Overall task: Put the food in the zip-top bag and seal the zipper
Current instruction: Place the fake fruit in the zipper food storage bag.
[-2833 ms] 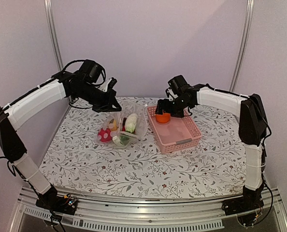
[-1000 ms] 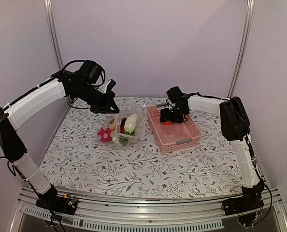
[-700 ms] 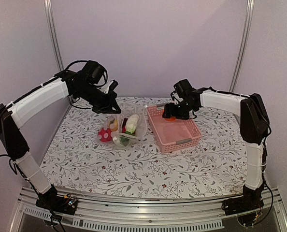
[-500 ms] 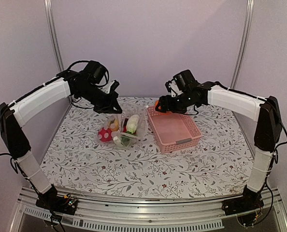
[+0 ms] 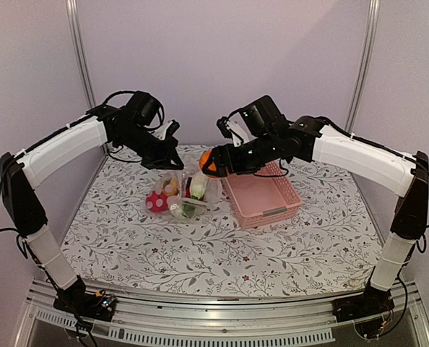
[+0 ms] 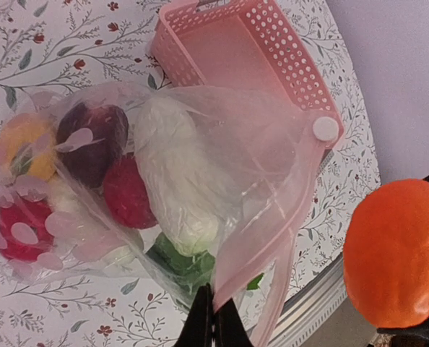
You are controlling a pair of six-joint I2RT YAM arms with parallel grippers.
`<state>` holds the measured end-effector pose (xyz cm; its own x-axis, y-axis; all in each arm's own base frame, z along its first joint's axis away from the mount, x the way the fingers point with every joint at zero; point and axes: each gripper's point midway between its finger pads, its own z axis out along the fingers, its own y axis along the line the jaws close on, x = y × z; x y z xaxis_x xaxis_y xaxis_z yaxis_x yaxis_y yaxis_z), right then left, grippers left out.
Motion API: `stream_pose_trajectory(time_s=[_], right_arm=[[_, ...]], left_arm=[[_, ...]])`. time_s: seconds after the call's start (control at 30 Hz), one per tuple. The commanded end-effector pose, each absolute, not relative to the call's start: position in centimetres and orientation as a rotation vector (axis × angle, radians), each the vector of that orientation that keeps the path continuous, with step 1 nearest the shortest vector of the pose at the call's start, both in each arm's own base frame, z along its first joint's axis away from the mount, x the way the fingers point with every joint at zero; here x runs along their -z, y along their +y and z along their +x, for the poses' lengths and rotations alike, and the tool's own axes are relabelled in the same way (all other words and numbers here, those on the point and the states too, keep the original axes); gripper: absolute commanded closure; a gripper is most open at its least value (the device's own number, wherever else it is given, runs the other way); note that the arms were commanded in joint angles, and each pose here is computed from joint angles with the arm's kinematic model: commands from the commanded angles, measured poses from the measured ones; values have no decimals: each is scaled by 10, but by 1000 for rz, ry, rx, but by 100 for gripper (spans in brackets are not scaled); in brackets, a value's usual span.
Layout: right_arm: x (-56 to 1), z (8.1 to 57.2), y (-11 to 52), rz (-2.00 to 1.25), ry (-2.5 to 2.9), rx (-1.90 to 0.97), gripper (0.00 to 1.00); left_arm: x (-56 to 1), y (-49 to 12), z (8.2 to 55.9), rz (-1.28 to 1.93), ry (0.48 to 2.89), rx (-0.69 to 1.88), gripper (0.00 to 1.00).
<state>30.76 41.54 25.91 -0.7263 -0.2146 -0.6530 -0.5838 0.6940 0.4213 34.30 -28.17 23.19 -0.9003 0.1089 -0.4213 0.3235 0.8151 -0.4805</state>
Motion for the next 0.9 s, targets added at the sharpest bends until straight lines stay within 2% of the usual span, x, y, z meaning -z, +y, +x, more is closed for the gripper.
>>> stream_pose_trajectory(time_s=[0.0, 0.2, 0.5, 0.73, 0.87], right_arm=[[-263, 290, 428, -670, 2351, -889, 32], [-243, 294, 440, -707, 2397, -882, 30], [-210, 325, 450, -696, 2467, -691, 26], [-204, 335, 468, -664, 2453, -743, 25], [-200, 335, 478, -679, 2452, -790, 20]], left_arm=[[-237, -283, 352, 334, 2594, 796, 100], [-245, -285, 350, 344, 2575, 819, 100], [-263, -295, 338, 400, 2515, 937, 100], [-264, -298, 335, 417, 2512, 940, 100], [-267, -300, 338, 409, 2505, 942, 100]])
